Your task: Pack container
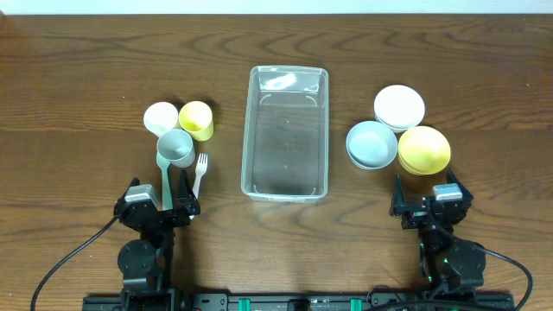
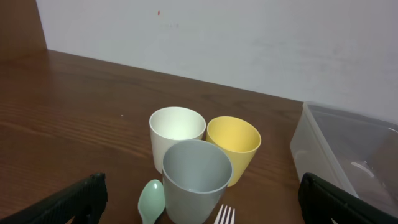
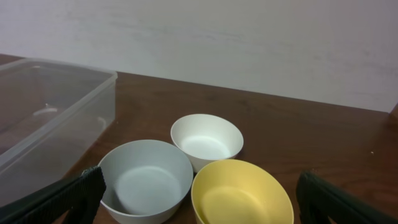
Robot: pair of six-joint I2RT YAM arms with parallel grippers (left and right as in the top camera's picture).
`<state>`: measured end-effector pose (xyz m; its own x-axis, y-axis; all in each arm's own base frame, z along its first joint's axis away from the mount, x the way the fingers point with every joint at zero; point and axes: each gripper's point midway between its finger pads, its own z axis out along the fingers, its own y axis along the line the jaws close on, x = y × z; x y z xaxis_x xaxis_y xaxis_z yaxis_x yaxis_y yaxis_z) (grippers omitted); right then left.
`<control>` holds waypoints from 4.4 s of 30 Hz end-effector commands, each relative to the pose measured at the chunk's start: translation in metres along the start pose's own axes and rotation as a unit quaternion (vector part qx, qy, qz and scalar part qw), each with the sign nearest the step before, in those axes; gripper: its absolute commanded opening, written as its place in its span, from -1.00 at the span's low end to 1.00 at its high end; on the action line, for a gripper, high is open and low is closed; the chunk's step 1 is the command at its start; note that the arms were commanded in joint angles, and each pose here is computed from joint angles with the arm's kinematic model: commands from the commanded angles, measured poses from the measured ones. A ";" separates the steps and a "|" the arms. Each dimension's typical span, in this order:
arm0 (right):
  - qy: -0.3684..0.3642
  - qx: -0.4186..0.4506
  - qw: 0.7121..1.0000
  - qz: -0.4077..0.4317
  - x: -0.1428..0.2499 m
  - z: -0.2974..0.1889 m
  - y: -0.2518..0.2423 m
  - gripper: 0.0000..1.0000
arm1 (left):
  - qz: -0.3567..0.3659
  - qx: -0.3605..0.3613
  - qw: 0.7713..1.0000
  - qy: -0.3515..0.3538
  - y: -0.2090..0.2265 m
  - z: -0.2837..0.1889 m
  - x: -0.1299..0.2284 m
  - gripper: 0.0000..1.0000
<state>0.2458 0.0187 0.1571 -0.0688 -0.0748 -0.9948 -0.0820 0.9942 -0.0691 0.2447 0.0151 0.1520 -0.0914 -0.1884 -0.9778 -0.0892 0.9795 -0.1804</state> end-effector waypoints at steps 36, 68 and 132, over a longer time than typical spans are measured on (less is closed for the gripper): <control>0.000 0.007 1.000 0.007 0.001 0.000 -0.003 0.99 | 0.011 -0.038 0.986 0.163 0.018 0.005 0.078 0.96; 0.000 0.007 1.000 0.007 0.001 0.000 -0.003 0.99 | 0.011 -0.038 0.986 0.163 0.018 0.005 0.078 0.96; 0.047 -0.098 0.979 0.173 0.004 -0.001 0.035 0.98 | -0.060 0.061 0.990 0.110 -0.030 0.008 0.003 0.96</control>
<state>0.2451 0.0387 0.1474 -0.1738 0.2851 -0.9426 -0.1464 0.9391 0.3110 0.2492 -0.0116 0.1077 -0.3682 -0.3686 -0.8536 -0.0580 0.9254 -0.3746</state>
